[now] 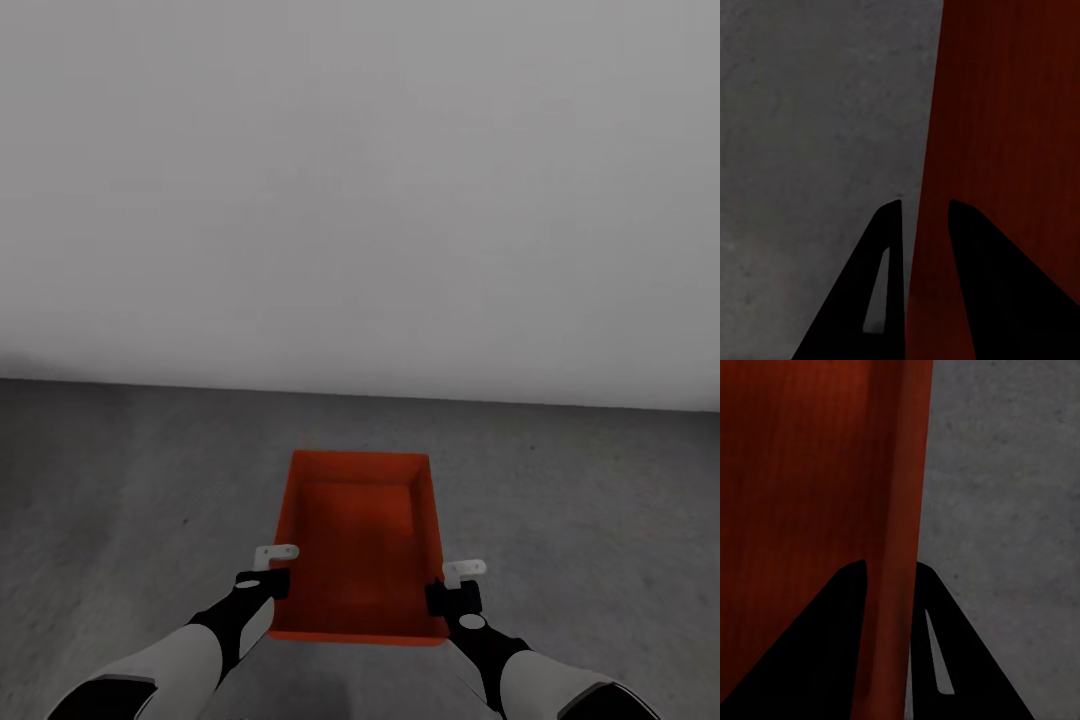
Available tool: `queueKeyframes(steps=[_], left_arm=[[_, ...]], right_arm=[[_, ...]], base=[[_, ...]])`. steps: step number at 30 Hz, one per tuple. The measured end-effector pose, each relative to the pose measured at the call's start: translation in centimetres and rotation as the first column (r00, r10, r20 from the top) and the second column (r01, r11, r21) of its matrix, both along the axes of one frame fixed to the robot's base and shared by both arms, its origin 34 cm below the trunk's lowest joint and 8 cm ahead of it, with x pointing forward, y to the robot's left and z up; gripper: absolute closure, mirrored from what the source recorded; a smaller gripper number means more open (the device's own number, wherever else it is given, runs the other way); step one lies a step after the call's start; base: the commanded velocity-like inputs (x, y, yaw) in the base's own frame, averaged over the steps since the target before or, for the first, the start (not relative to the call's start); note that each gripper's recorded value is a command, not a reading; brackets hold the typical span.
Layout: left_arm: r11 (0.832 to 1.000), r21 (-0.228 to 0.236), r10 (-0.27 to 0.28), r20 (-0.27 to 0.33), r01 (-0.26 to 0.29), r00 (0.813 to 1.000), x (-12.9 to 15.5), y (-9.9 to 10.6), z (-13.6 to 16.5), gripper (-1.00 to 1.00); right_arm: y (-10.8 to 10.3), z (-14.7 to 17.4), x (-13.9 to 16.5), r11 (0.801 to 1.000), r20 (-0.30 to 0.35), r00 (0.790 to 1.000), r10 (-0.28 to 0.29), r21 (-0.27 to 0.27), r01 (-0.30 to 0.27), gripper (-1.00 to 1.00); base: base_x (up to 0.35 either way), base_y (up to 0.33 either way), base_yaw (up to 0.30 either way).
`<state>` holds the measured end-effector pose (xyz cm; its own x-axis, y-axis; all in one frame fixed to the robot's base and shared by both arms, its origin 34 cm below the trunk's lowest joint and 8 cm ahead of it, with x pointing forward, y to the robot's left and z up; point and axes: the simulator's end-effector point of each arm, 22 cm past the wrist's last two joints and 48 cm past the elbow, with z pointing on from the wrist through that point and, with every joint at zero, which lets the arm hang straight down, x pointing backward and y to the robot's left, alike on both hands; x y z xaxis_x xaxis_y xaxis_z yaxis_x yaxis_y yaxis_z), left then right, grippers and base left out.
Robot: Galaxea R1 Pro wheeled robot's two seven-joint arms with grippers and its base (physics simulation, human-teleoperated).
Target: Move the two storage containers from the living room to the garage. In the garage, place one container on the floor and stack the other container on top of it (either order is fine).
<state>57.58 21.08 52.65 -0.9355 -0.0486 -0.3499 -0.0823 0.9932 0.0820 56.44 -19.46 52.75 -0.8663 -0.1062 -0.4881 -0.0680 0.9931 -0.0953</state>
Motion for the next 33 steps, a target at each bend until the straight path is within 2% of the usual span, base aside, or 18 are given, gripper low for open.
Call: queueKeyframes(steps=[33], left_arm=[[1.0,0.0,0.0,0.0,0.0,1.0,0.3,0.0,-4.7,1.0]], right_arm=[[0.0,-4.7,0.3,1.0,0.0,1.0,0.0,0.0,0.0,1.0]], base=[[0.0,0.0,0.0]])
